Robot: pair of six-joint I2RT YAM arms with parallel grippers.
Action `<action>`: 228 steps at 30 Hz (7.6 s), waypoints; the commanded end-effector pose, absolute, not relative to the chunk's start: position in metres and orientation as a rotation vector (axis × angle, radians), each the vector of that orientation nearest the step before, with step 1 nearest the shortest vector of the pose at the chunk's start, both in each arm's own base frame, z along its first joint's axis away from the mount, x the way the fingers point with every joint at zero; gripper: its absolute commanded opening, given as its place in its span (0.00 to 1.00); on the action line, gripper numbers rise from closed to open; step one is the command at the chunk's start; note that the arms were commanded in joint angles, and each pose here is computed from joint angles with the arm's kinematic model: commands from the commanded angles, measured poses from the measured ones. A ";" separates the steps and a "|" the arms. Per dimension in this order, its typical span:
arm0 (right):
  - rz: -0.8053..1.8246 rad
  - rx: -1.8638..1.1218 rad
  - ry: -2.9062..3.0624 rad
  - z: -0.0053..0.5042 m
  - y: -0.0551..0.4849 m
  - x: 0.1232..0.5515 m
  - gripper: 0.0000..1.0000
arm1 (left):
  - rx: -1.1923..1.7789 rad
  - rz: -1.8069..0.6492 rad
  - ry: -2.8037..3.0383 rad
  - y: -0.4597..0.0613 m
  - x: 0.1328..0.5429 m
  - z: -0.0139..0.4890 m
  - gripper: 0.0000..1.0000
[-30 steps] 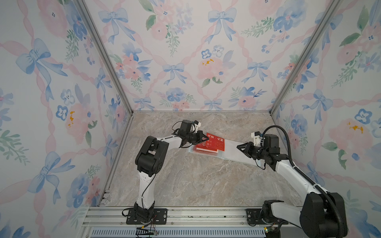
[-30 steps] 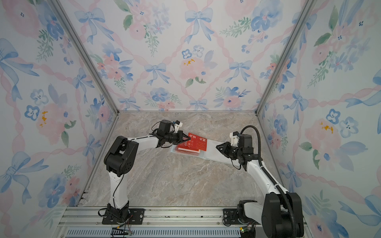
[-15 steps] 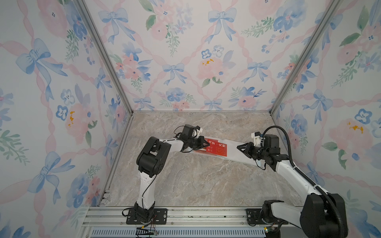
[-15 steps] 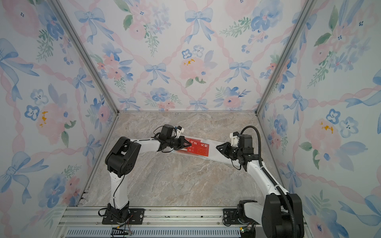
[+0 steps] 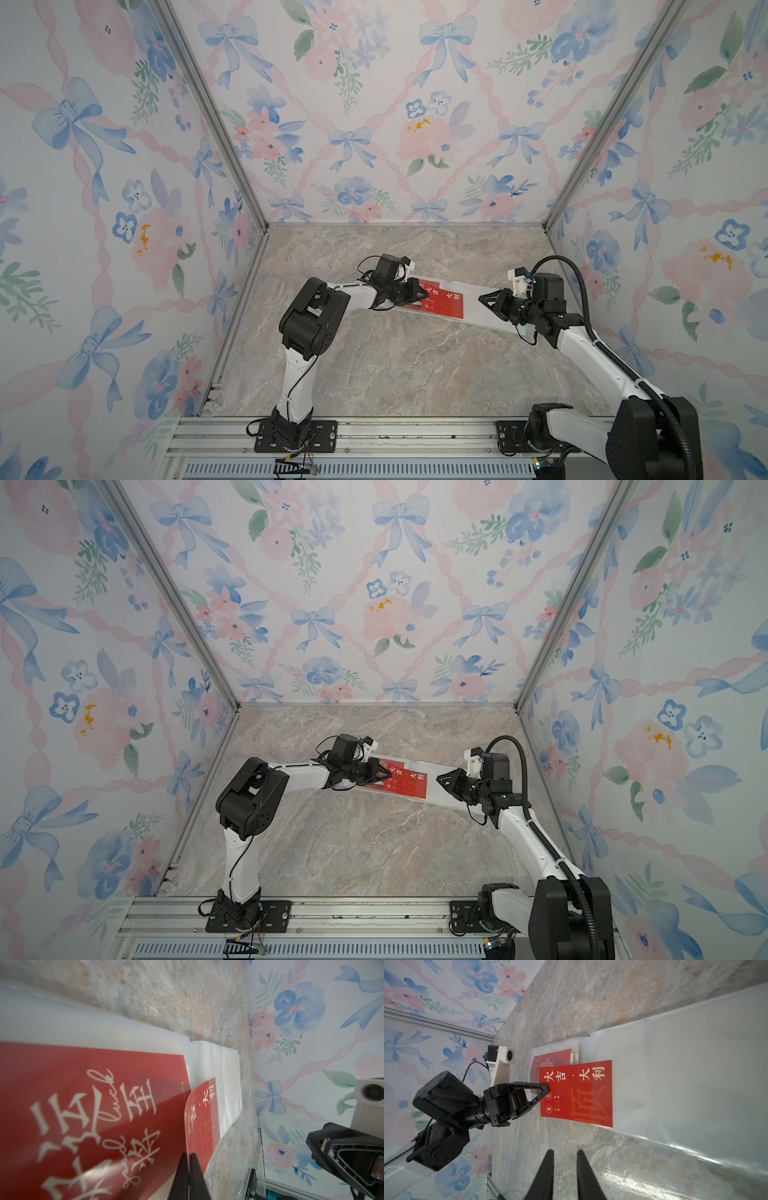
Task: Place the photos into the photo albums
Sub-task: Insert the photo into the photo album, then close the photo album at the center of the board.
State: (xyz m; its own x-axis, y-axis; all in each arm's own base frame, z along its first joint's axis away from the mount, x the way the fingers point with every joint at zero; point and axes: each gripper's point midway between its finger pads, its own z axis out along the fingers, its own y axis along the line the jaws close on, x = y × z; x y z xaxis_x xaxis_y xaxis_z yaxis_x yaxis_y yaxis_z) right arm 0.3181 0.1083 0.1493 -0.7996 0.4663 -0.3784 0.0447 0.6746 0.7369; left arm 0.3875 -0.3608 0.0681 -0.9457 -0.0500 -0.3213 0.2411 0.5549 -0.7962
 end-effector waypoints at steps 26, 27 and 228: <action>0.964 0.360 2.351 0.146 0.098 0.307 0.21 | 0.093 -1.289 2.512 -0.435 0.387 0.047 0.00; 0.964 0.357 2.347 0.148 0.098 0.307 0.21 | 0.087 -1.286 2.518 -0.436 0.387 0.043 0.00; 0.964 0.111 2.104 0.167 0.099 0.367 0.47 | 0.264 -1.044 2.624 -0.437 0.337 0.019 0.40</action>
State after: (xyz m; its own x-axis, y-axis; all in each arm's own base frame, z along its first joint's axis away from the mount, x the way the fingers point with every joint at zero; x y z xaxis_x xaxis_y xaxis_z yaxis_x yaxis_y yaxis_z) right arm 0.3556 0.0773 0.1380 -0.7073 0.4410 -0.5525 -0.0786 0.7277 0.6814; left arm 0.3499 -0.4445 0.0389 -0.9128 0.0316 -0.4071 0.3137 0.6926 -0.6495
